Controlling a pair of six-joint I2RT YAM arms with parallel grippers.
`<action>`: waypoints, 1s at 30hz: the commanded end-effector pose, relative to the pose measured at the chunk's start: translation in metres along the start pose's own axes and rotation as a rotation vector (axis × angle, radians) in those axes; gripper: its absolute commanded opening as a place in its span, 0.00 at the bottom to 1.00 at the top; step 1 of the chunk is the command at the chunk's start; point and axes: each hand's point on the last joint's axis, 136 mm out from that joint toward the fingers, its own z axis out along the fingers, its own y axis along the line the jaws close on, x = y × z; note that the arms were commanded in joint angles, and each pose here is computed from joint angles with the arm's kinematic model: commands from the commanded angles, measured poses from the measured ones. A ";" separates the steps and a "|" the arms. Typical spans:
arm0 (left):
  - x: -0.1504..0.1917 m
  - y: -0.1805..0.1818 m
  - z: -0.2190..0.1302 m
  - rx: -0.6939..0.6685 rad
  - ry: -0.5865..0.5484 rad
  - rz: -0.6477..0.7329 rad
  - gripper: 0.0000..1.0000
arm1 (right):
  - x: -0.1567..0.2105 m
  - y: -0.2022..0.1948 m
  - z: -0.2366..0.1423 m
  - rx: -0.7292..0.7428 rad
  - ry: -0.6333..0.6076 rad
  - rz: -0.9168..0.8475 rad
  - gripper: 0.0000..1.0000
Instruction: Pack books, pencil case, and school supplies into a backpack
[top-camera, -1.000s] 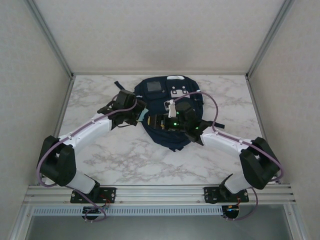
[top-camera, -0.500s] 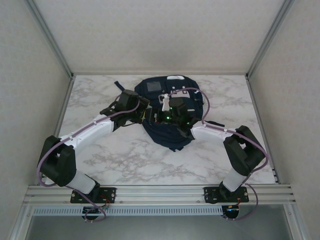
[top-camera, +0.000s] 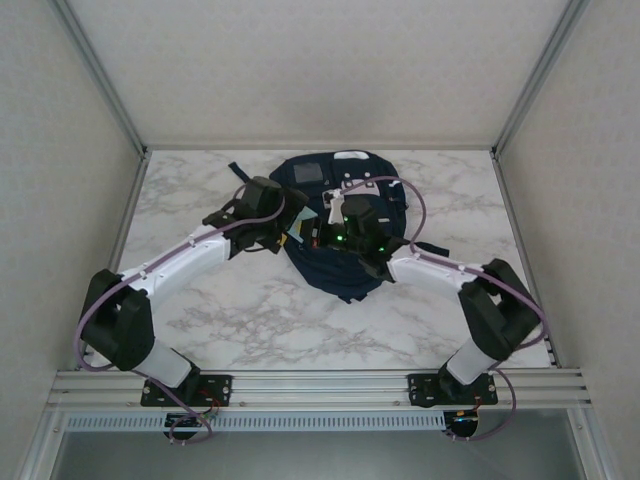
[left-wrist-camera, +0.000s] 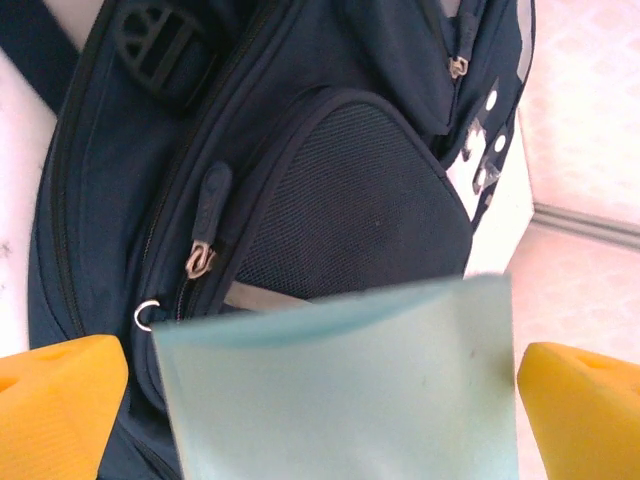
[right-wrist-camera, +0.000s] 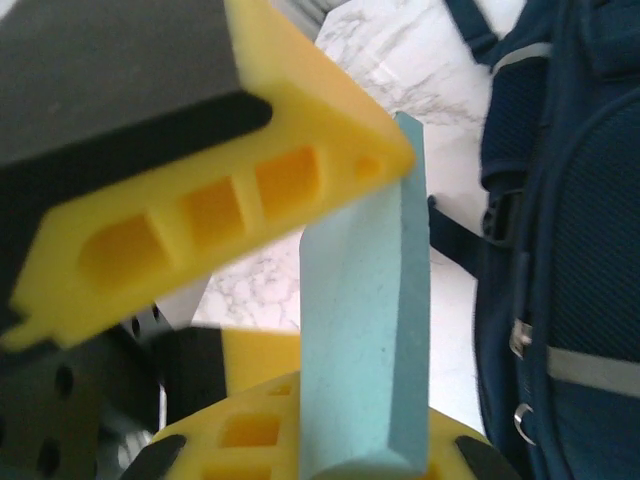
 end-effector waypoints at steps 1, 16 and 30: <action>-0.016 -0.014 -0.011 -0.051 -0.066 0.257 1.00 | -0.003 -0.025 -0.032 0.145 -0.025 -0.025 0.00; 0.041 -0.040 0.016 -0.147 0.051 1.184 0.89 | -0.013 -0.138 -0.213 0.695 -0.154 0.136 0.00; 0.133 -0.017 0.073 -0.204 0.299 1.654 0.78 | -0.013 -0.143 -0.255 0.752 -0.230 0.171 0.00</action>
